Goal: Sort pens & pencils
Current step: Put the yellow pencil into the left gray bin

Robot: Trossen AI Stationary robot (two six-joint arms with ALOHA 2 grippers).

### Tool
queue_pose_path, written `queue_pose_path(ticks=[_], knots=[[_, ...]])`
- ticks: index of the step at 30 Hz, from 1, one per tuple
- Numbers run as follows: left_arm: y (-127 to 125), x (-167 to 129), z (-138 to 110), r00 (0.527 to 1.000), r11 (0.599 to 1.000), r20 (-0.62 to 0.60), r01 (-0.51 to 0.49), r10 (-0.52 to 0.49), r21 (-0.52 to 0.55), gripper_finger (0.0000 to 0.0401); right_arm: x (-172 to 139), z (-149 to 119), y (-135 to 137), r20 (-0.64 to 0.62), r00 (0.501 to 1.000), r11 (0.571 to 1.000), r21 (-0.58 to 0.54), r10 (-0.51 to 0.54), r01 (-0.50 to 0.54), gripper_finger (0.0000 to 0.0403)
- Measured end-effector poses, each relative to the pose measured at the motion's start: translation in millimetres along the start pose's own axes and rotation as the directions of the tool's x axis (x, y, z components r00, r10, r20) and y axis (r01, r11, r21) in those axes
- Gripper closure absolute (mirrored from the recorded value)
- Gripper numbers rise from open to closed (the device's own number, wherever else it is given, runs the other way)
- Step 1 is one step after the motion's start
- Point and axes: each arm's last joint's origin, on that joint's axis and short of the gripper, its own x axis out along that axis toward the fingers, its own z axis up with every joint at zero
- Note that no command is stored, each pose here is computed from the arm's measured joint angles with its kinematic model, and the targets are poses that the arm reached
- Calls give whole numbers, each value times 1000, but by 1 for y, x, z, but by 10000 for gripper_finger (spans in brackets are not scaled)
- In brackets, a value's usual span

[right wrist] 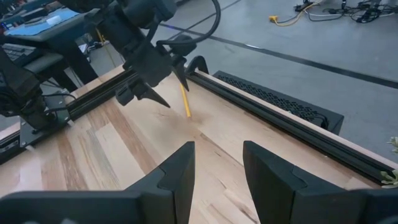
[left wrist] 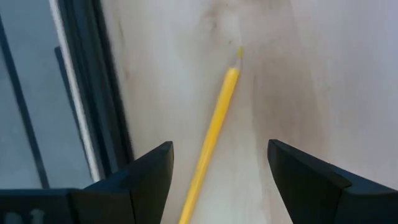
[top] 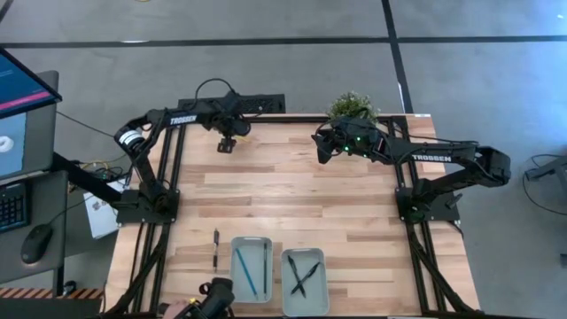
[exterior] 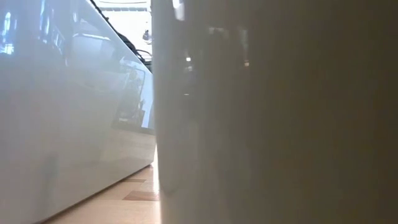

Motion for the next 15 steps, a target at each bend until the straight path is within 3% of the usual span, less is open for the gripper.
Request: queue_pose_path(ticks=[15], knots=[[-5,5,4,1000,1000,-23,18,-18,-6,149,0,-1,3,-2,1000,1000,-3,10,-10,246]])
